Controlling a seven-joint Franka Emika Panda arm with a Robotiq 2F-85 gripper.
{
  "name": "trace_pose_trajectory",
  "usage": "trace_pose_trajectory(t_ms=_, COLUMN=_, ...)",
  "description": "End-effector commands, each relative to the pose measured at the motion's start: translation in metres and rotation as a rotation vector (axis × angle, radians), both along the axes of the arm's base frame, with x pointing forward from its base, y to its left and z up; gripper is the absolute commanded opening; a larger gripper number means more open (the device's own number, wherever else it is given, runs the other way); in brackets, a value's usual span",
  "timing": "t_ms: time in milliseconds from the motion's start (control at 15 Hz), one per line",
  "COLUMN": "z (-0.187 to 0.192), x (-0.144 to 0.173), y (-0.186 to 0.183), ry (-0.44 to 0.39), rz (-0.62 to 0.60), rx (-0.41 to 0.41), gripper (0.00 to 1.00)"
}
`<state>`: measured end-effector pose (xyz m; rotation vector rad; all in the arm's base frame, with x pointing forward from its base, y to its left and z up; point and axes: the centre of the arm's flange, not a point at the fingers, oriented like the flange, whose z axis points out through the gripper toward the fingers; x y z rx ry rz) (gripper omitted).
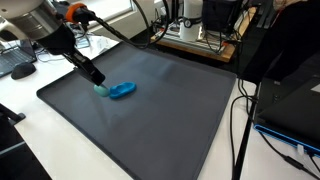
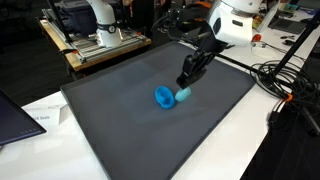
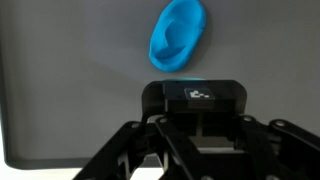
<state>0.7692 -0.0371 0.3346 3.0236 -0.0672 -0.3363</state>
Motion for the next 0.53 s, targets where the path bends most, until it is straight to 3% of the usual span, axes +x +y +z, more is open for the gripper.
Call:
trace_pose_trajectory(t_ms=0, z=0.01, x=-0.022, y=-0.016, ry=-0.025, rz=0.018, rx=0.097, gripper=0.22)
trace_pose_trajectory(t_ms=467, z=0.01, x=-0.03, y=-0.043, ry=-0.061, rz=0.051, rx=0.211, gripper=0.22)
